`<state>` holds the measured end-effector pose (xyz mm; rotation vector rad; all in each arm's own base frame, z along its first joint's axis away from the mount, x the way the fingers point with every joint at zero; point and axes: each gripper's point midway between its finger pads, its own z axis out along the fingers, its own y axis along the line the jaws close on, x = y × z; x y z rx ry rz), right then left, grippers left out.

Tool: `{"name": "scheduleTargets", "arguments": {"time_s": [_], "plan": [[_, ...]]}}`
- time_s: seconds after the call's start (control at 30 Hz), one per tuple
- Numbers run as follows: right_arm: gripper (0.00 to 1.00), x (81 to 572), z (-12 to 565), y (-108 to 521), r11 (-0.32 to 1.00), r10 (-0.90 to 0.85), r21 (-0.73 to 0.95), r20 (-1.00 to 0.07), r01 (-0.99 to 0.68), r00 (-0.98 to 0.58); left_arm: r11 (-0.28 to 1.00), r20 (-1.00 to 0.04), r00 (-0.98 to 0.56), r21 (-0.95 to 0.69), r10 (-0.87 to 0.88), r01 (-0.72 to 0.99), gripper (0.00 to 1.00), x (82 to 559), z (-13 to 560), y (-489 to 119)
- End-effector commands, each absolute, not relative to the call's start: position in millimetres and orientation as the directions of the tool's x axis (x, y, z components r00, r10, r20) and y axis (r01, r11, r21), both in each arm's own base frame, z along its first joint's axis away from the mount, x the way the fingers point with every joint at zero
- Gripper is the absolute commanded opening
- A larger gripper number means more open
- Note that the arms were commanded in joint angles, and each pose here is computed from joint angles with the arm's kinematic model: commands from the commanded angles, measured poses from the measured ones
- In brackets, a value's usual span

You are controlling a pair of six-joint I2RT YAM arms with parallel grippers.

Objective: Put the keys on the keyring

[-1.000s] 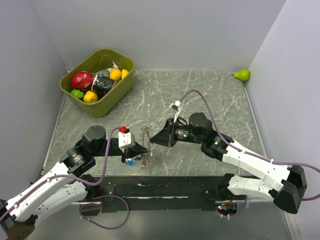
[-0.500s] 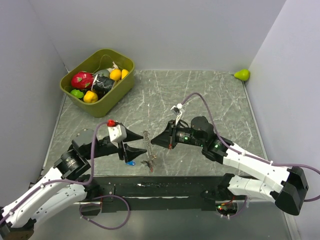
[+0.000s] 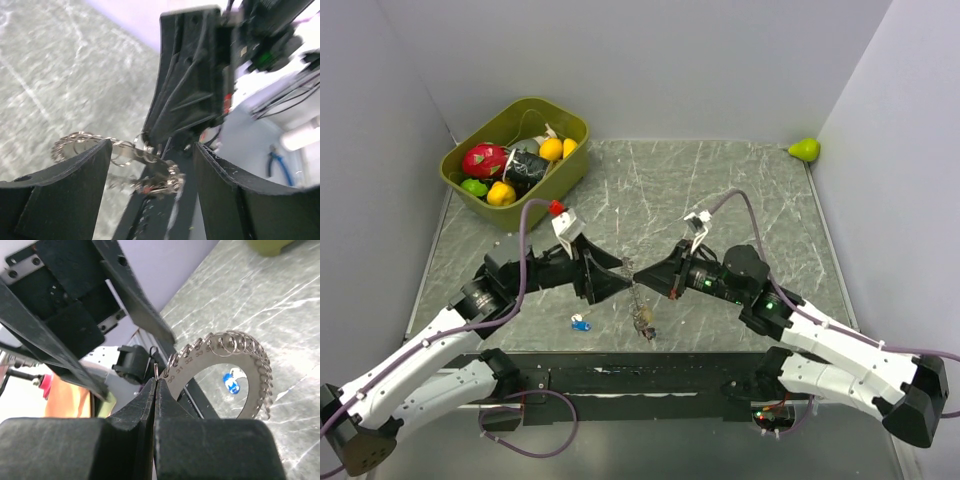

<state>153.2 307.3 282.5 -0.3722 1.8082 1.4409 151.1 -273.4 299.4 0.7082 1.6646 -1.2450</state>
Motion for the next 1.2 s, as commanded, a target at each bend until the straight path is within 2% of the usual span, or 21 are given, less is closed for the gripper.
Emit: {"name": "scheduleTargets", "arguments": {"time_s": [0.0,0.4,0.67,0.93,1.07,1.17], "plan": [[0.0,166,317,291,0.303,0.395,0.677,-0.73,-0.671,-0.558,0.187,-0.871,-0.441,-0.48,-0.215,0.857,0.71,142,359,-274],[0.0,172,317,264,0.29,0.558,0.724,-0.659,-0.626,-0.504,-0.014,-0.781,-0.574,-0.589,-0.246,0.808,0.6,139,356,-268],[0.0,172,321,262,0.258,0.593,0.731,-0.636,-0.631,-0.494,-0.043,-0.734,-0.643,-0.651,-0.217,0.758,0.56,144,338,-276],[0.0,168,322,271,0.237,0.555,0.714,-0.656,-0.658,-0.511,0.019,-0.741,-0.635,-0.654,-0.219,0.756,0.51,159,321,-281],[0.0,165,323,274,0.22,0.543,0.7,-0.667,-0.68,-0.51,0.008,-0.752,-0.622,-0.639,-0.218,0.769,0.43,161,321,-283],[0.0,163,324,273,0.209,0.547,0.69,-0.67,-0.693,-0.502,0.013,-0.755,-0.623,-0.639,-0.206,0.769,0.41,165,319,-286]]}}
